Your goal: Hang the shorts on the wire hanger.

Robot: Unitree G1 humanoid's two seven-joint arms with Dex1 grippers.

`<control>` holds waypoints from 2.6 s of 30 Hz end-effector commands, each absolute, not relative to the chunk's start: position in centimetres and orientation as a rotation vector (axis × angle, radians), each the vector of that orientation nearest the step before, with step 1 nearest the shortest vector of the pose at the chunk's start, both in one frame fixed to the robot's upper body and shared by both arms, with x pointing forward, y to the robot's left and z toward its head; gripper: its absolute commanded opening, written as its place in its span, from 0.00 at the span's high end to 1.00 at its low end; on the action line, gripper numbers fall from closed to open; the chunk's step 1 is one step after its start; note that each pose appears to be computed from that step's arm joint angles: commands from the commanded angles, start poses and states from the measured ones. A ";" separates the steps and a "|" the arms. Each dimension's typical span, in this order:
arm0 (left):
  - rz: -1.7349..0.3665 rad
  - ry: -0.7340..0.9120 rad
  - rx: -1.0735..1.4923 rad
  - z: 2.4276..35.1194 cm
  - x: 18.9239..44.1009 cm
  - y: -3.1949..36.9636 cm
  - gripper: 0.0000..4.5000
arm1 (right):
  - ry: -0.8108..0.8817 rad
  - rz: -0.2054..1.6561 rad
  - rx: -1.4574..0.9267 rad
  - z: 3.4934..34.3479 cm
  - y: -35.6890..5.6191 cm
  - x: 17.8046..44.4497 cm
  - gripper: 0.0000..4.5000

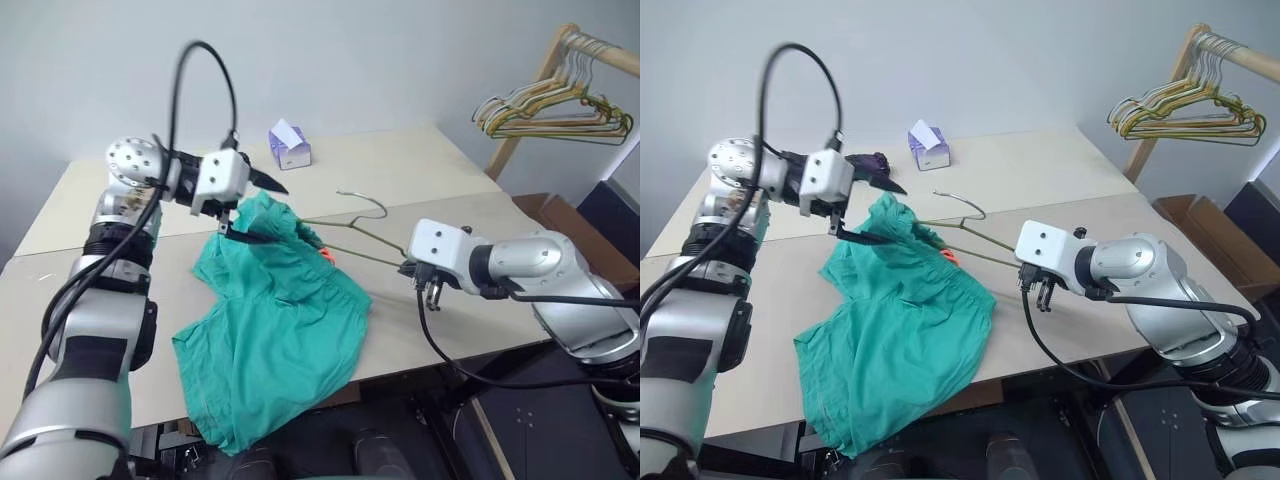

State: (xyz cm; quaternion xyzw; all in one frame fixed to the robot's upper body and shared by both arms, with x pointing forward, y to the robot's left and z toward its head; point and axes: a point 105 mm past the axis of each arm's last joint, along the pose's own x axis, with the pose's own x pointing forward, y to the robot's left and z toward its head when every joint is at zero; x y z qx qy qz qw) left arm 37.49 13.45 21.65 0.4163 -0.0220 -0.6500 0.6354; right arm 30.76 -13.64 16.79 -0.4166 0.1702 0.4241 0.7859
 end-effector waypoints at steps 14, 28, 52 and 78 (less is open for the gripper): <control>-1.521 0.025 1.174 20.5 38.2 13.0 0.62 | 0.280 0.971 -0.869 19.3 -11.9 30.2 1.00; -1.487 -0.011 0.892 21.3 37.9 13.7 1.00 | 0.240 0.972 -0.832 20.5 -12.9 30.7 0.61; -1.485 -0.004 0.701 20.7 36.1 15.4 1.00 | 0.372 0.792 0.196 12.0 -12.5 27.5 0.01; -1.470 0.108 0.711 18.6 35.8 16.8 1.00 | 0.441 0.681 0.285 10.4 -13.4 29.5 0.99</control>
